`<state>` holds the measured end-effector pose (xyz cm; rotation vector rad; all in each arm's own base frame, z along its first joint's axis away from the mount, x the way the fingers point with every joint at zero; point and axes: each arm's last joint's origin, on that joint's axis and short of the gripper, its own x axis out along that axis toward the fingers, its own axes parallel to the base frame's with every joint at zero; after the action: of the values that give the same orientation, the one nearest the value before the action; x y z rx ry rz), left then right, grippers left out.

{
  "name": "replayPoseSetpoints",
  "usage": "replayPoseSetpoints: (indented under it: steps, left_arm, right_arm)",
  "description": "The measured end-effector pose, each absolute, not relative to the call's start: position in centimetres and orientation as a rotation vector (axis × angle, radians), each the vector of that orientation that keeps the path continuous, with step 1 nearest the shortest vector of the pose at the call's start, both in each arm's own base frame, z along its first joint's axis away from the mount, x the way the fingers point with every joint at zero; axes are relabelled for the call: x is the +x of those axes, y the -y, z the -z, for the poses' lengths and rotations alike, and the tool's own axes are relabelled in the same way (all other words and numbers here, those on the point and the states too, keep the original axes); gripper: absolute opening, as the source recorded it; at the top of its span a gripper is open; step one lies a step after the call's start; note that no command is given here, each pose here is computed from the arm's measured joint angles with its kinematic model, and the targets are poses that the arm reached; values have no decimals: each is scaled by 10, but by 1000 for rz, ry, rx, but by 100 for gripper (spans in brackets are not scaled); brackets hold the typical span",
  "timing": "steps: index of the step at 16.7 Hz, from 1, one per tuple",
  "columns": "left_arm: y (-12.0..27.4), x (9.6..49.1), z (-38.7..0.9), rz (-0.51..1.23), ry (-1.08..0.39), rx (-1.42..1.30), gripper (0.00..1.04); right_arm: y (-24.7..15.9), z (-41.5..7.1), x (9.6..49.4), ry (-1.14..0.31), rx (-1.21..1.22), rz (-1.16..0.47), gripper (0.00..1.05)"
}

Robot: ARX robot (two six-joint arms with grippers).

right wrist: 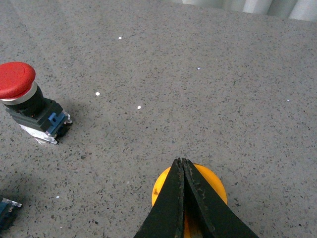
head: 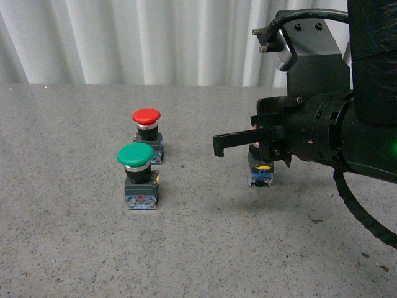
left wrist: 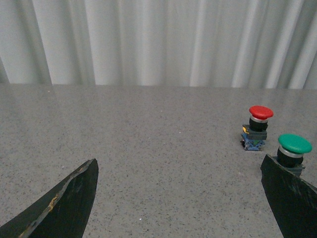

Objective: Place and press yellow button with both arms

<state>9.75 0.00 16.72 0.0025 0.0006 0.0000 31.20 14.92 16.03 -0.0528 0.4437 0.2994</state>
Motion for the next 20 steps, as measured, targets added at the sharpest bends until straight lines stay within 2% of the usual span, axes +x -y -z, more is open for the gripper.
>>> replayPoseSetpoints:
  steps: [7, 10, 11, 14, 20]
  left_arm:
    - [0, 98, -167, 0, -1, 2, 98]
    - [0, 98, -167, 0, -1, 2, 98]
    - [0, 98, -167, 0, -1, 2, 98]
    - [0, 98, -167, 0, -1, 2, 98]
    - [0, 98, -167, 0, -1, 2, 98]
  right_arm:
    - [-150, -161, 312, -450, -62, -288, 2]
    - [-151, -174, 306, -335, -6, -265, 2]
    - [-152, -188, 304, -255, 44, -258, 2]
    - [-153, -238, 285, -70, 187, -298, 2]
    - [-116, -252, 213, -40, 297, -314, 2]
